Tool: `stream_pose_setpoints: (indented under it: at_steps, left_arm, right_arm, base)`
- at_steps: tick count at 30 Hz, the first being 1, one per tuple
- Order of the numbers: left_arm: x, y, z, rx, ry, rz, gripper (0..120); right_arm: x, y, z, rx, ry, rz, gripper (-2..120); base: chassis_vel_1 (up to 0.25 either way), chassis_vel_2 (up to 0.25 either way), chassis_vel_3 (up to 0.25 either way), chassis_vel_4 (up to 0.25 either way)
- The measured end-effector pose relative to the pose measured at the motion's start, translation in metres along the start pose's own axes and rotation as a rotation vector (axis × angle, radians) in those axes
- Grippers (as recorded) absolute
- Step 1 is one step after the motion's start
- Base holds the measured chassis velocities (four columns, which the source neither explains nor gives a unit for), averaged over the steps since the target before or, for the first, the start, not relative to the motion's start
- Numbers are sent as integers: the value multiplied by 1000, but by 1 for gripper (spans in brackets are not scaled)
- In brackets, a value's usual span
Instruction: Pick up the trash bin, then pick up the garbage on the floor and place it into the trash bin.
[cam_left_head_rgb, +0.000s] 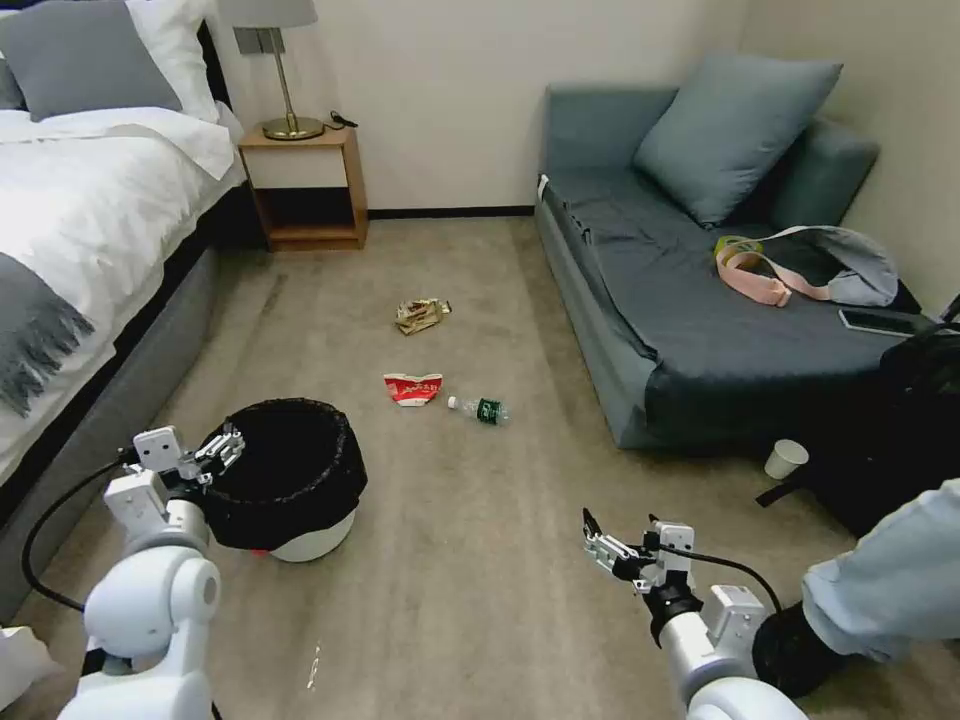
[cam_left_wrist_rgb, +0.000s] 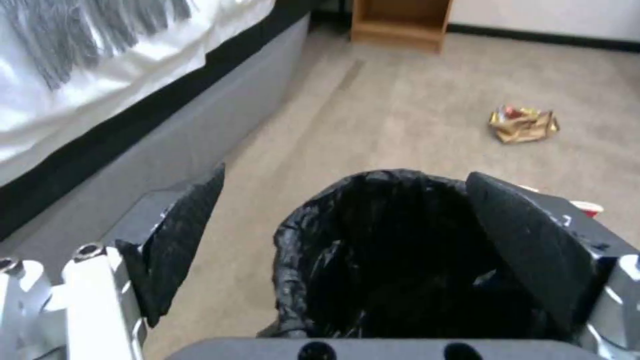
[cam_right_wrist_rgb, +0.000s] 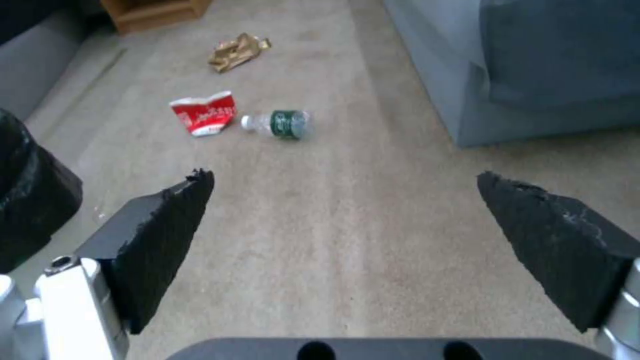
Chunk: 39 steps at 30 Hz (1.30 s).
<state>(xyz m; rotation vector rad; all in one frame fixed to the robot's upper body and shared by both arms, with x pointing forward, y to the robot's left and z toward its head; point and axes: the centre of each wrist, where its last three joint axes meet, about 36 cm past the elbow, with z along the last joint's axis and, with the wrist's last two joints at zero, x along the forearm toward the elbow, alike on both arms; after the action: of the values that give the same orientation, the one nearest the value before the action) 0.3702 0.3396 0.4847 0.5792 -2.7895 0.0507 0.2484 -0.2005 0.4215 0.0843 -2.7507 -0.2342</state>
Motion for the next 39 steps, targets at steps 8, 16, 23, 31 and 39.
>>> stream_pose_setpoints:
  at_steps: [8,16,23,31,39]
  left_arm:
    - [-37,23,-25,-24,52,-31,96]
    - [-85,45,-20,-17,165,-59,96]
    - [-107,44,-5,-1,227,-60,96]
    - [-120,40,15,10,278,-52,97]
    - [-154,31,35,23,332,-50,97]
  right_arm:
    - [0,5,5,9,-1,5,100]
    - [-2,11,14,11,9,0,100]
    - [-7,15,17,7,11,-8,100]
    - [-12,17,19,4,12,-13,100]
    - [-23,19,23,-5,19,-14,100]
  base:
    - [0,0,0,0]
    - [0,0,0,0]
    - [0,0,0,0]
    - [0,0,0,0]
    - [0,0,0,0]
